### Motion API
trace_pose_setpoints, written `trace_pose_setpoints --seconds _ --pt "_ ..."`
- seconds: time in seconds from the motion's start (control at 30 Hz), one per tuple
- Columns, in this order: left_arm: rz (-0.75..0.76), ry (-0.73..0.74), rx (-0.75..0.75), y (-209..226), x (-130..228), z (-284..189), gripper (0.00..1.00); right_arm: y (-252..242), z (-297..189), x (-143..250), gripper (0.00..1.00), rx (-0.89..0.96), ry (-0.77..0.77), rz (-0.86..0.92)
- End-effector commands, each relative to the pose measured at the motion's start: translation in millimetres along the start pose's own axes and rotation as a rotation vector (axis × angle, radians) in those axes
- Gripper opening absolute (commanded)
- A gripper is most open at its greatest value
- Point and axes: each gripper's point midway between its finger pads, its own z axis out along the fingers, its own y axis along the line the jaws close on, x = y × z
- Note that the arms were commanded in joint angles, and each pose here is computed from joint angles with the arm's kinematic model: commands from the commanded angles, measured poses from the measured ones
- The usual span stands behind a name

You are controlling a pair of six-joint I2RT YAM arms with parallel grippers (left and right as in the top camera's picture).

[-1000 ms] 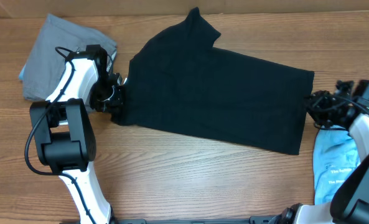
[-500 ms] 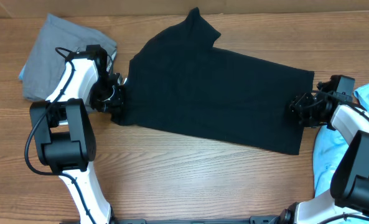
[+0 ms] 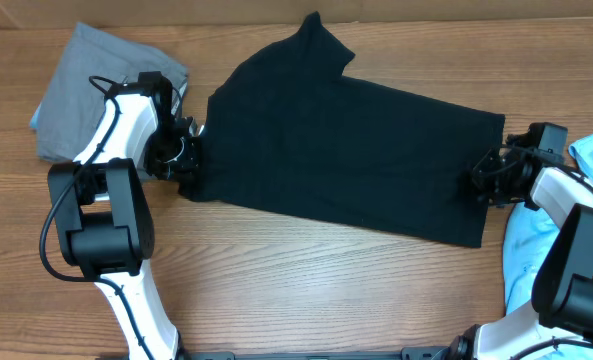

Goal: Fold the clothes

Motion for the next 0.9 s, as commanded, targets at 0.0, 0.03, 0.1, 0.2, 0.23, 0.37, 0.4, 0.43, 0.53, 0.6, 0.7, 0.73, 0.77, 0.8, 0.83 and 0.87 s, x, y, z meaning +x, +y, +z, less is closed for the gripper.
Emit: trace_pose_setpoints --seconds 0.0,0.03,0.1,0.2,0.23,0.37,0.4,0.43,0.53,0.6,0.7,0.73,0.77,0.8,0.83,0.87 --pt "0.006 -0.029 0.015 -7 -2 -11 0.17 13 -28 -13 0.04 -0.052 -0.038 0.007" --pt "0.006 -0.030 0.015 -7 -2 -11 0.17 13 -36 -14 0.04 -0.052 -0.049 0.011" --pt "0.006 -0.031 0.015 -7 -2 -11 0.17 16 -57 -16 0.04 -0.054 -0.071 0.022" --pt "0.007 -0.031 0.015 -7 -2 -11 0.17 17 -89 -11 0.04 -0.053 -0.096 0.047" --pt "0.007 -0.031 0.015 -7 -2 -11 0.18 15 -99 -7 0.04 -0.047 -0.100 0.063" --pt "0.007 -0.031 0.014 -7 -2 -11 0.18 4 -133 10 0.04 -0.018 -0.107 0.163" --pt "0.007 -0.031 0.014 -7 -2 -11 0.18 2 -141 15 0.04 -0.013 -0.108 0.180" --pt "0.007 -0.031 0.014 -7 -2 -11 0.18 -1 -149 21 0.04 -0.007 -0.108 0.198" --pt "0.007 -0.031 0.014 -7 -2 -11 0.18 -8 -163 36 0.04 0.008 -0.093 0.244" --pt "0.008 -0.034 0.014 -7 -3 -11 0.18 -11 -166 46 0.04 0.026 -0.068 0.263" --pt "0.009 -0.039 0.015 -7 -4 -12 0.18 -23 -165 51 0.04 0.092 -0.063 0.316" --pt "0.009 -0.041 0.015 -7 -5 -12 0.18 -28 -166 48 0.04 0.118 -0.078 0.335" --pt "0.009 -0.041 0.015 -7 -5 -12 0.18 -31 -166 44 0.04 0.137 -0.098 0.347" --pt "0.009 -0.041 0.015 -7 -5 -12 0.18 -32 -166 39 0.05 0.141 -0.119 0.343" --pt "0.009 -0.041 0.015 -7 -5 -12 0.18 -34 -166 35 0.06 0.145 -0.135 0.338" --pt "0.009 -0.041 0.015 -7 -5 -12 0.18 -34 -165 29 0.08 0.141 -0.152 0.331"
